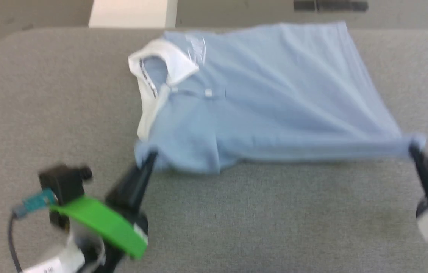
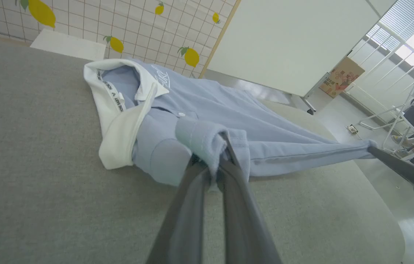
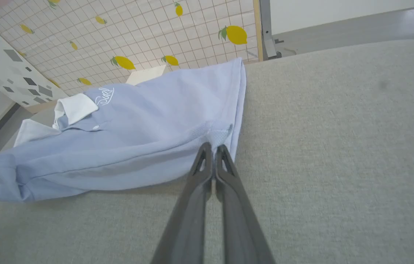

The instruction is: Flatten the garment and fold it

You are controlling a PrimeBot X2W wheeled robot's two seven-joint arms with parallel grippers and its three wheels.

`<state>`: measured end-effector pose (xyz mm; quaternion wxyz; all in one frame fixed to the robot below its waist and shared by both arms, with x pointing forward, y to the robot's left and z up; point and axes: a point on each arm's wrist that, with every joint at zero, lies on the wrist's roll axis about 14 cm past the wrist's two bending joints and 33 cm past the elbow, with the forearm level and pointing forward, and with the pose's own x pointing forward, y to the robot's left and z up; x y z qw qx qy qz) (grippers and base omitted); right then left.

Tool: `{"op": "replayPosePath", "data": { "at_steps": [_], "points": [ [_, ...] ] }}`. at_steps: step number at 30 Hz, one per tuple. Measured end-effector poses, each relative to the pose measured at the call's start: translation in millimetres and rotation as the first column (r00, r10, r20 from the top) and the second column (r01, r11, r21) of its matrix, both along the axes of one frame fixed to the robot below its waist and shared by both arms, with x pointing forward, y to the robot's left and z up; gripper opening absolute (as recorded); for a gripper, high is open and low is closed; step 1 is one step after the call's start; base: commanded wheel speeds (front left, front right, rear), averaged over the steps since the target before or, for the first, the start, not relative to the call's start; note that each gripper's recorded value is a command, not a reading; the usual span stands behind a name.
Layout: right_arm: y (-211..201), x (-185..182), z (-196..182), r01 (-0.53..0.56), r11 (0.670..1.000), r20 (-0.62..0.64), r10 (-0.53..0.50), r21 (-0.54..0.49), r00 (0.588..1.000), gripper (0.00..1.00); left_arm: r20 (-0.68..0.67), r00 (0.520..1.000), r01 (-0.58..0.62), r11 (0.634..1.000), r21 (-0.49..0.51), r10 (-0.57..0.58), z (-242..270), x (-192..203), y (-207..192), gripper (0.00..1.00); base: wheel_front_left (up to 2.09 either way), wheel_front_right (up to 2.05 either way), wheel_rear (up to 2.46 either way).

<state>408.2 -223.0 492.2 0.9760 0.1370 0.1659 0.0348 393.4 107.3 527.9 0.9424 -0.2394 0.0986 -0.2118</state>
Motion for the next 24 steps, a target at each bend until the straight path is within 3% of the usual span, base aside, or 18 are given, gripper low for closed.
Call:
{"op": "replayPosePath", "data": {
  "at_steps": [5, 10, 17, 24],
  "points": [
    [-3, -52, -29, -0.008, 1.000, -0.173, 0.011, 0.020, 0.985, 0.00, -0.197, 0.980, 0.029, 1.000, 0.006, -0.027, -35, -49, 0, 0.00, 0.00, 0.00, 0.00],
    [-2, -108, -52, -0.026, 0.998, -0.333, 0.042, 0.055, 0.942, 0.00, -0.343, 0.938, 0.027, 0.998, -0.054, -0.044, -55, -93, -1, 0.00, 0.00, 0.00, 0.00],
    [-7, -157, -52, 0.013, 0.995, -0.408, 0.027, 0.095, 0.913, 0.00, -0.412, 0.909, 0.036, 0.996, -0.084, -0.068, -54, -140, 2, 0.00, 0.00, 0.00, 0.00],
    [-9, -177, -39, 0.041, 0.993, -0.389, 0.004, 0.108, 0.921, 0.00, -0.428, 0.901, 0.032, 0.994, -0.108, -0.076, -46, -171, 6, 0.00, 0.00, 0.00, 0.00]
  ]
}}
